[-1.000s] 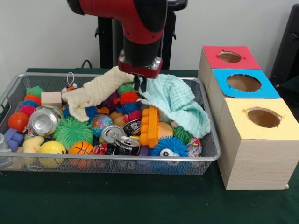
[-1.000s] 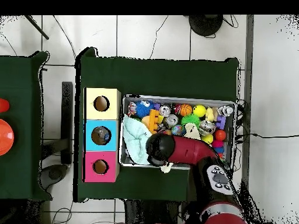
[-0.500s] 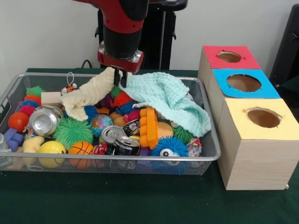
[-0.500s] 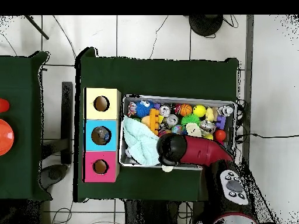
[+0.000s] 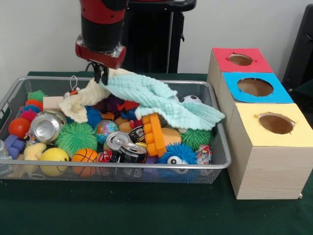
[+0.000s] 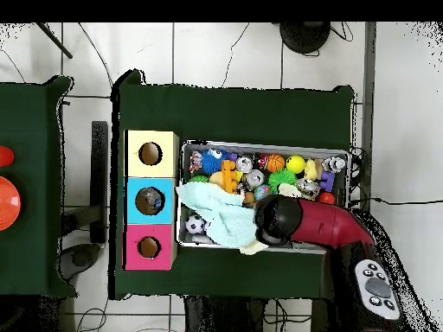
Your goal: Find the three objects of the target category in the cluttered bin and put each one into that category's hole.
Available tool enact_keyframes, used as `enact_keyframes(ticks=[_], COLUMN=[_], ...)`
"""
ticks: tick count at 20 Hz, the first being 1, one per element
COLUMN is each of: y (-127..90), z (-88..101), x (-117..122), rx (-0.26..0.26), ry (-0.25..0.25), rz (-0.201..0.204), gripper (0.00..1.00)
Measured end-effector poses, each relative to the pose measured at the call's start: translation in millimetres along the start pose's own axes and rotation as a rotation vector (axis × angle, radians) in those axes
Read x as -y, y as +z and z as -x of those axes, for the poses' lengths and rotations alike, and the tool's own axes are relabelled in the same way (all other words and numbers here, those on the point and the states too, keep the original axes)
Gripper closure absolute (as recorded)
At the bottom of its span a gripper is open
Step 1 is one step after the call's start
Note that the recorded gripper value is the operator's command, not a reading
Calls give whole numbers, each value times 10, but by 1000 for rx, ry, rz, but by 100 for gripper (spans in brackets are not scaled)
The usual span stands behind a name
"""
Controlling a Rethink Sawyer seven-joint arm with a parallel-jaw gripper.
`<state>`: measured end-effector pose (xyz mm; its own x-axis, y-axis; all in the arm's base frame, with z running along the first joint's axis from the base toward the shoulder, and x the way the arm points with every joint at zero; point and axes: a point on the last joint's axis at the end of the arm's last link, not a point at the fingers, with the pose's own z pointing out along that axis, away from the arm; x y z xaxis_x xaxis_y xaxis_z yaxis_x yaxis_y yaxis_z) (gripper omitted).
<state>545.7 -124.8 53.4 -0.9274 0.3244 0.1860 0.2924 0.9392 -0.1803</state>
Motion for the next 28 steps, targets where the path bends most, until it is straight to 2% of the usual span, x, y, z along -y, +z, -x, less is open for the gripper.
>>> enact_keyframes(ticks=[6, 7, 12, 16, 20, 24, 28], y=[-163, -210, -343, -442, -568, -630, -655], z=[203, 281, 499, 664, 934, 1108, 1178], x=[517, 647, 915, 1041, 1146, 1140, 1098], rx=[-54, -63, -67, -54, -16, 18, 31], ry=[60, 74, 95, 99, 105, 106, 101], rz=[-16, -20, -29, -36, -38, -30, -23], gripper=[100, 100, 100, 100, 100, 100, 100])
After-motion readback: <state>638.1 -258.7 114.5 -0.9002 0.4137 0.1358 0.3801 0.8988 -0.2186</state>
